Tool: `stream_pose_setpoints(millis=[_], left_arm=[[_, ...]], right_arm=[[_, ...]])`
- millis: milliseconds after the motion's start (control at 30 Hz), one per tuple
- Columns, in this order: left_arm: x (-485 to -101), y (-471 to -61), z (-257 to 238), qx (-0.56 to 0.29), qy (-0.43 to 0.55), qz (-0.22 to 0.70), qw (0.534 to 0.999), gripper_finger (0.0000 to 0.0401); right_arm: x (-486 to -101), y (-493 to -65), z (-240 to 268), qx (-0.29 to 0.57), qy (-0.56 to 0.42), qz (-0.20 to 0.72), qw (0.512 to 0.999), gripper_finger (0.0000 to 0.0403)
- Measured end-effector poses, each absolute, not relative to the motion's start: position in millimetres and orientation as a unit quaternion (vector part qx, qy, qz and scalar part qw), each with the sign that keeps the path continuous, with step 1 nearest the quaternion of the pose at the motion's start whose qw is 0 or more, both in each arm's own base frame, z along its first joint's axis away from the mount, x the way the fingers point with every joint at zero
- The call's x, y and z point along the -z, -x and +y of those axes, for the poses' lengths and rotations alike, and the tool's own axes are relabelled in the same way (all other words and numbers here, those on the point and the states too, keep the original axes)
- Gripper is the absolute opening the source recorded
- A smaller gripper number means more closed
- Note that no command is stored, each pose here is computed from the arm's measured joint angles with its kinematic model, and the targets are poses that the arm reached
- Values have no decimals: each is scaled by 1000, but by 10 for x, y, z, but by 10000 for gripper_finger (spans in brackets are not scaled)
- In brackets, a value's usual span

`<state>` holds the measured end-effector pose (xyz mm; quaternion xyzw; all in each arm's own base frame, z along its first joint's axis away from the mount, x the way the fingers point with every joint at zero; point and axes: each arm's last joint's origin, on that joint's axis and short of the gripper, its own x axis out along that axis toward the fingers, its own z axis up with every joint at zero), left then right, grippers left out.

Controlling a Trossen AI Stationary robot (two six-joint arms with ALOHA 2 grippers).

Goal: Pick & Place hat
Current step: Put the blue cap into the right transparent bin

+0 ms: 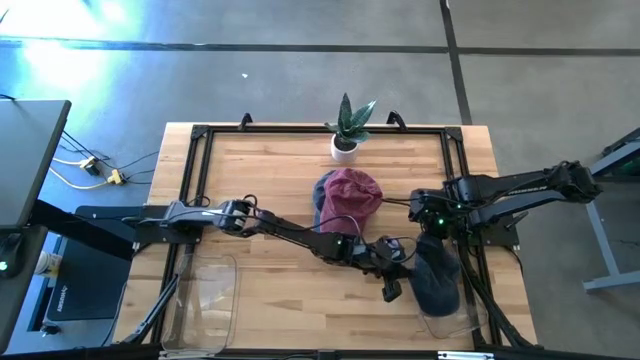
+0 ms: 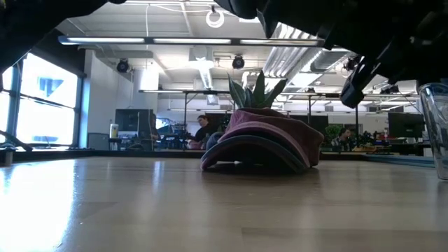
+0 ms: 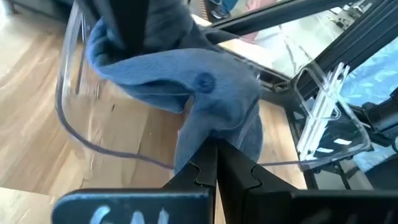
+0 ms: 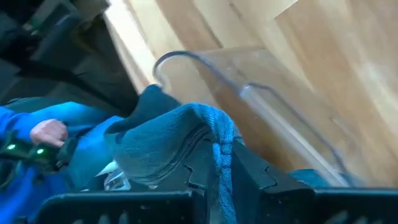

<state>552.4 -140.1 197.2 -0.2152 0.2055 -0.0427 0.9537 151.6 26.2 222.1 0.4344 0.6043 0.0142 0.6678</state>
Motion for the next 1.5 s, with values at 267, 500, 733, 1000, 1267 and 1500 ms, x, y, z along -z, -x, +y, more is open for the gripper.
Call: stream_pose_setpoints(millis=[267,500,733,1000,1267,1500], left_arm=[[-1928,-5565,-1346,30,211,190,958,0],[-1751,-5663,-1254,33,197,159,967,0],[-1624,-5712,-1194,56,217,159,962,0],[-1786,-5626,-1189,81,226,214,947,0],[-2250,-5397,-1316,74,200,250,945,0],[-2628,-5197,-1321,52,196,270,941,0]], right_arm=[[-2342,-1430,416,-37,-465,589,659,25],[-2428,-1322,536,-39,-487,583,649,30],[-2430,-1295,587,-28,-484,585,650,32],[-2369,-1275,546,49,-457,577,675,25],[-2320,-1269,509,105,-425,569,696,30],[-2374,-1366,542,61,-430,532,727,28]])
